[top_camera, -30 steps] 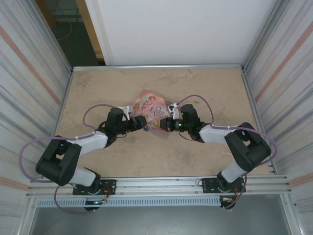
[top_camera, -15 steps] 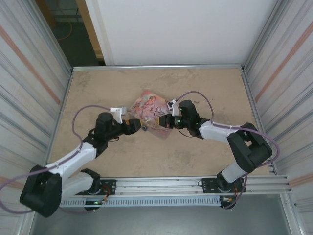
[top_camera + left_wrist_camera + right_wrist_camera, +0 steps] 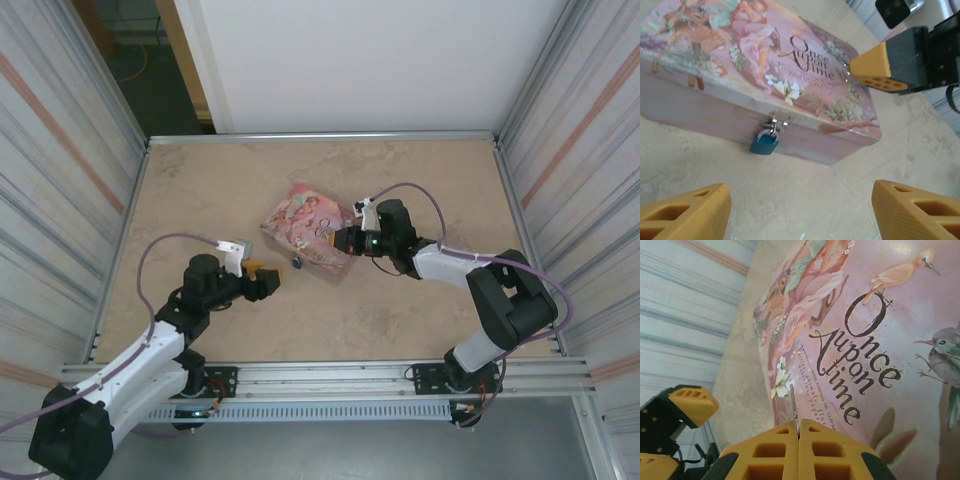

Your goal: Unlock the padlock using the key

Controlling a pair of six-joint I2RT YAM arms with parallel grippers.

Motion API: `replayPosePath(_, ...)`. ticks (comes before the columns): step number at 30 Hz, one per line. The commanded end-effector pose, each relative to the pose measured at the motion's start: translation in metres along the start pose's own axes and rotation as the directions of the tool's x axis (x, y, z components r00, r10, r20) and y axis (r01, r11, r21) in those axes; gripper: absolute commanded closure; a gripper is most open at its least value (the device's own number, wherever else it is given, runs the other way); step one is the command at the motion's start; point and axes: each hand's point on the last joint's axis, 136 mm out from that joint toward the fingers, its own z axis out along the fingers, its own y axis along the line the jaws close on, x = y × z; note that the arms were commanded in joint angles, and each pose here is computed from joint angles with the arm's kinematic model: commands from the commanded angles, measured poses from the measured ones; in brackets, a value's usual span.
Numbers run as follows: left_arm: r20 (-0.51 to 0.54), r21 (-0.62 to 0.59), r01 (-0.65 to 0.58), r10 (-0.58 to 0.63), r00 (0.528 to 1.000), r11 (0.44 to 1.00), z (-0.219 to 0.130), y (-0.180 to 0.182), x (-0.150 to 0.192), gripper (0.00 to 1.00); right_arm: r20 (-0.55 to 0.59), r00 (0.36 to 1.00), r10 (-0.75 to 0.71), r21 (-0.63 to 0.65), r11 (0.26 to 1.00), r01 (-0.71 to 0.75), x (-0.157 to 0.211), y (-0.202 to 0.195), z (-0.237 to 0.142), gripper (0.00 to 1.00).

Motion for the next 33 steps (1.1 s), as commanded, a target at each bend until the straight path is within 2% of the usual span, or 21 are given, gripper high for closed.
replayPosePath(1,0.023,0.024,-0.058,0.057,0.998,0.998,0.001,-0.003,-0.003,0.25,-0.021,1.0,-0.006,0.003,1.0,0.006,0.008,-0.007,0.002,1.0)
replayPosePath(7,-0.041,0.043,-0.035,0.036,0.998,0.998,0.014,0.0,0.008,0.23,-0.047,0.999,0.003,0.048,0.999,-0.001,0.017,-0.02,0.003,1.0)
replayPosePath(13,-0.08,0.027,-0.016,0.018,0.997,0.999,0.033,0.012,0.016,0.27,-0.06,0.998,0.012,0.079,0.997,-0.007,0.023,-0.03,0.004,1.0)
replayPosePath(22,-0.073,0.072,-0.025,0.03,0.997,0.997,0.053,0.012,0.013,0.28,-0.074,0.997,0.013,0.092,0.996,-0.006,0.028,-0.036,0.006,1.0)
replayPosePath(33,-0.112,0.099,-0.01,0.021,0.994,0.995,0.079,0.02,0.018,0.3,-0.08,0.997,0.012,0.092,0.996,-0.005,0.029,-0.038,0.007,1.0)
